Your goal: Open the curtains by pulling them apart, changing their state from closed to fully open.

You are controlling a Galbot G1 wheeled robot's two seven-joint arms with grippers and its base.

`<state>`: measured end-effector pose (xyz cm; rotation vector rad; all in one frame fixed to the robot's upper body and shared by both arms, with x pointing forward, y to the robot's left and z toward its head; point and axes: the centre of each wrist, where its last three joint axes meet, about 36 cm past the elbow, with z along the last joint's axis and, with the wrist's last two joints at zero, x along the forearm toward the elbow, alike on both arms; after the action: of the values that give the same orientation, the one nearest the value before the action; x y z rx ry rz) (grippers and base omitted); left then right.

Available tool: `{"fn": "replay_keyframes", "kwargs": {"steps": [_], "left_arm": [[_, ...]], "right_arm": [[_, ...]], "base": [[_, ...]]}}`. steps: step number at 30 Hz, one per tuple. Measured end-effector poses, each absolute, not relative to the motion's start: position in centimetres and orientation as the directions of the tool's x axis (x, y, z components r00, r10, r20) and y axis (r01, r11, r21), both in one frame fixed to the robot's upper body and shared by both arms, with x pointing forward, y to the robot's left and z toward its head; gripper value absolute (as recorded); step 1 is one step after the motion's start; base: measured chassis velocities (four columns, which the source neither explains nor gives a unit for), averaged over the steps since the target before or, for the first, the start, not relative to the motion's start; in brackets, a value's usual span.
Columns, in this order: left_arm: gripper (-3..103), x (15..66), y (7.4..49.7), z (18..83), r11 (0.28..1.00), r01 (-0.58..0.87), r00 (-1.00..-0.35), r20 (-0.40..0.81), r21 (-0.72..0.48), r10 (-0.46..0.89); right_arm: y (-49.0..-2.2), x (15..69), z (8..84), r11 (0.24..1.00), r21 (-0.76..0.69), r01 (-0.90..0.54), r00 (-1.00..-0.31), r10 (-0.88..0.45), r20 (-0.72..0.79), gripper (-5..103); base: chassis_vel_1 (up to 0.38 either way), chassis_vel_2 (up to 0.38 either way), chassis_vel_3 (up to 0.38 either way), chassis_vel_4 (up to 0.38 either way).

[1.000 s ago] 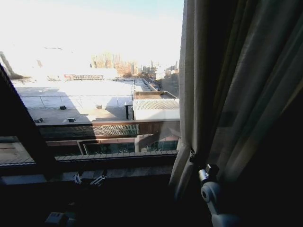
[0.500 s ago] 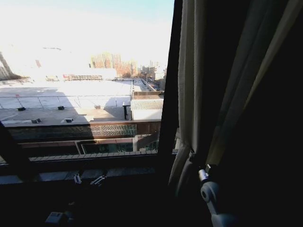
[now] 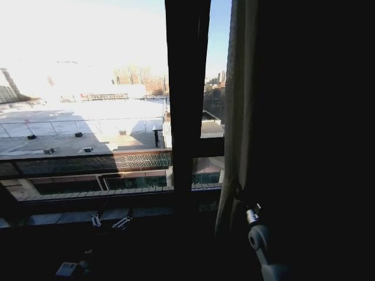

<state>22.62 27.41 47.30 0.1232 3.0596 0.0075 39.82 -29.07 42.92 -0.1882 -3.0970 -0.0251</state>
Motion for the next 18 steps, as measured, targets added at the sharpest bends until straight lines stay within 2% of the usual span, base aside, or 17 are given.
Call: {"fn": "replay_keyframes", "kwargs": {"steps": [8, 18], "left_arm": [[100, 22.6, 27.3, 47.3, 0.997, 0.075, -0.994, -0.080, 0.005, 0.075], [100, 22.5, 27.3, 47.3, 0.998, 0.070, -0.995, -0.076, 0.005, 0.070]], "right_arm": [[-30.5, 40.3, 42.8, 0.969, 0.041, 0.243, -0.969, 0.240, 0.062, 0], [-32.7, 42.1, 43.5, 0.874, 0.105, 0.475, -0.880, 0.468, 0.086, 0]], "base": [[0.034, 0.033, -0.037, -0.024], [0.000, 0.000, 0.000, 0.000]]}}
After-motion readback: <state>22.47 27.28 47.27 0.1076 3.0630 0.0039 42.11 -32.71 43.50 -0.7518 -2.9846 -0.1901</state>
